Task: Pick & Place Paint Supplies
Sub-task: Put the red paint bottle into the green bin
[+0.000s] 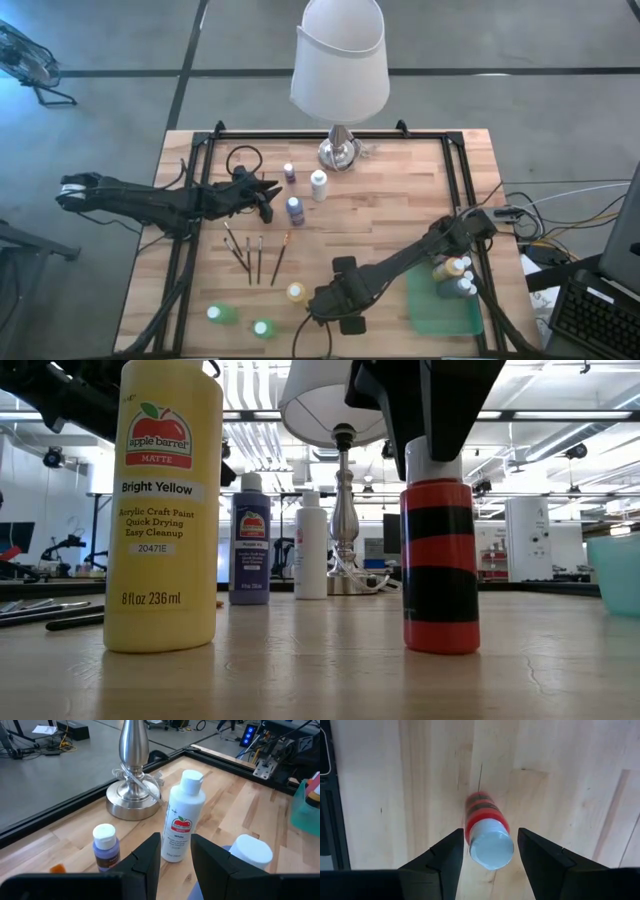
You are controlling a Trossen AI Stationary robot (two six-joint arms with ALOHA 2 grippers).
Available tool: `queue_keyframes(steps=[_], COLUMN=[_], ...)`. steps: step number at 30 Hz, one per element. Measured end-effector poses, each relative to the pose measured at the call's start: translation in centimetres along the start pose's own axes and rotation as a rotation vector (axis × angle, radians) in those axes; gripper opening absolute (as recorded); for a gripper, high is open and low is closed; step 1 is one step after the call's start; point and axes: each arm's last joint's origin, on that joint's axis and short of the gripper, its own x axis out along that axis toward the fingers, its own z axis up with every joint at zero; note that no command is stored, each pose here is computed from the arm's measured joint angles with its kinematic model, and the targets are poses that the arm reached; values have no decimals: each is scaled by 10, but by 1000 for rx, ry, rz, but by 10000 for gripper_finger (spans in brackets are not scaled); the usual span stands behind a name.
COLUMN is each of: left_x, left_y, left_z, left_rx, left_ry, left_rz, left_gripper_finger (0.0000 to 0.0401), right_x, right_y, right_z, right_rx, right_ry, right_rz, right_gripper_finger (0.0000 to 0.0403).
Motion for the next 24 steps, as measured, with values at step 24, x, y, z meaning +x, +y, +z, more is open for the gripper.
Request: queue_keyframes(steps=[24], left_x=[0], left_y=[0], left_z=[-1], left_rx=[4], left_ry=[8], left_rz=[2], left_gripper_finger=[113], right_x=[5], right_y=[-1], right_z=[-2], right_rx=[-5], right_ry=[20], right_rz=[-5], right_gripper_finger=[121])
